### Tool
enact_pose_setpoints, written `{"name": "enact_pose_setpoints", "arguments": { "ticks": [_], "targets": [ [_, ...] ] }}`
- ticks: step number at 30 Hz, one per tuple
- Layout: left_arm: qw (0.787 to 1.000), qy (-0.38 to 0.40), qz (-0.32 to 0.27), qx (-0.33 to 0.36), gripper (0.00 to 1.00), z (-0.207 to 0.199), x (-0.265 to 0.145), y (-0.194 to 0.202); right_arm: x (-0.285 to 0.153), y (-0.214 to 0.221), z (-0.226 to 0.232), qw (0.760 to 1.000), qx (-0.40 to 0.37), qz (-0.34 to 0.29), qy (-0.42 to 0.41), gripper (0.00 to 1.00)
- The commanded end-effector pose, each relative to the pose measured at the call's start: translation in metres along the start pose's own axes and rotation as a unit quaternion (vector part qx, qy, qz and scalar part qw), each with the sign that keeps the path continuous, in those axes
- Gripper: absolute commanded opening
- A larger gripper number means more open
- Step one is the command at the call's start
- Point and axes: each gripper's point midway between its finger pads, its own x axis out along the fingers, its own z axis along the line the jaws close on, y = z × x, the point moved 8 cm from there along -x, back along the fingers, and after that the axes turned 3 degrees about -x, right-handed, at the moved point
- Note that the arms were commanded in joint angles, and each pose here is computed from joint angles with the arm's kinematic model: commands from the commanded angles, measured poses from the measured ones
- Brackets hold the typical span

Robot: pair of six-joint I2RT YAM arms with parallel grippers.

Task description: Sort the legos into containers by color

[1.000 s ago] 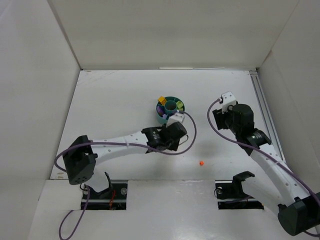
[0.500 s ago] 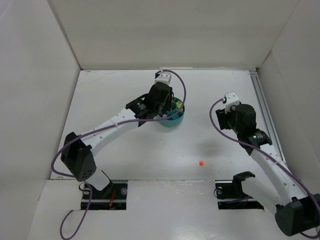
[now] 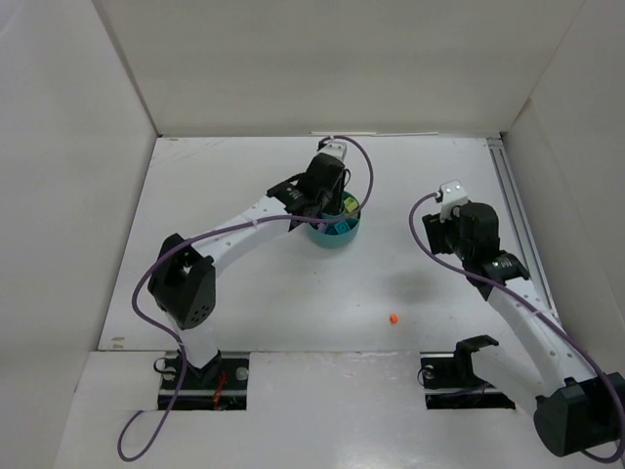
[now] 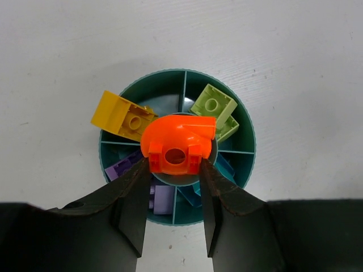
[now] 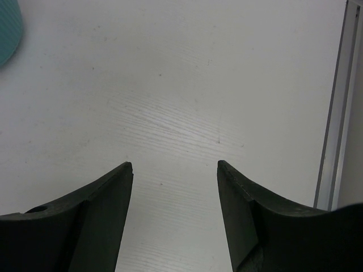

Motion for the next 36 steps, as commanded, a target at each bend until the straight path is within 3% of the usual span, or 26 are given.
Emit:
{"name": "enact_pose_setpoints", "arguments": {
  "ticks": [1, 6, 8, 15, 18, 19, 20, 22, 28, 36],
  "targets": [
    [1.000, 0.022, -0.020, 0.002, 0.24, -0.009, -0.003, -0.016, 0.002, -0.008, -0.002, 1.000, 0.002, -0.023, -0.001, 0.66],
    [1.000, 0.016, -0.006, 0.002, 0.39, -0.009, 0.002, -0.012, 0.003, -0.007, -0.001, 1.000, -0.003, -0.020, -0.006, 0.66],
    [1.000, 0.016, -0.006, 0.002, 0.51, -0.009, 0.002, -0.012, 0.004, -0.008, 0.001, 1.000, -0.008, -0.023, -0.016, 0.66],
    [0.999, 0.030, -0.026, -0.005, 0.65, -0.007, -0.021, -0.024, 0.006, 0.006, 0.017, 0.996, -0.015, -0.020, -0.082, 0.69],
    [0.998, 0.045, -0.046, -0.016, 0.79, -0.005, -0.041, -0.030, 0.002, 0.015, 0.033, 0.992, -0.027, -0.009, -0.123, 0.69],
    [0.998, 0.045, -0.047, -0.016, 0.87, -0.002, -0.044, -0.025, -0.002, 0.016, 0.038, 0.991, -0.025, -0.006, -0.132, 0.69],
    [0.997, 0.053, -0.052, -0.023, 1.00, -0.001, -0.050, -0.024, -0.004, 0.020, 0.045, 0.989, -0.025, -0.002, -0.147, 0.71],
    [0.994, 0.070, -0.079, -0.041, 1.00, 0.003, -0.073, -0.028, -0.007, 0.028, 0.068, 0.982, -0.025, 0.007, -0.186, 0.72],
    [0.990, 0.065, -0.085, -0.093, 1.00, 0.031, -0.107, 0.014, -0.020, 0.048, 0.134, 0.959, -0.020, 0.035, -0.280, 0.73],
    [0.988, 0.055, -0.068, -0.131, 1.00, 0.054, -0.121, 0.062, -0.029, 0.087, 0.171, 0.955, 0.010, 0.146, -0.258, 0.65]
  ]
}}
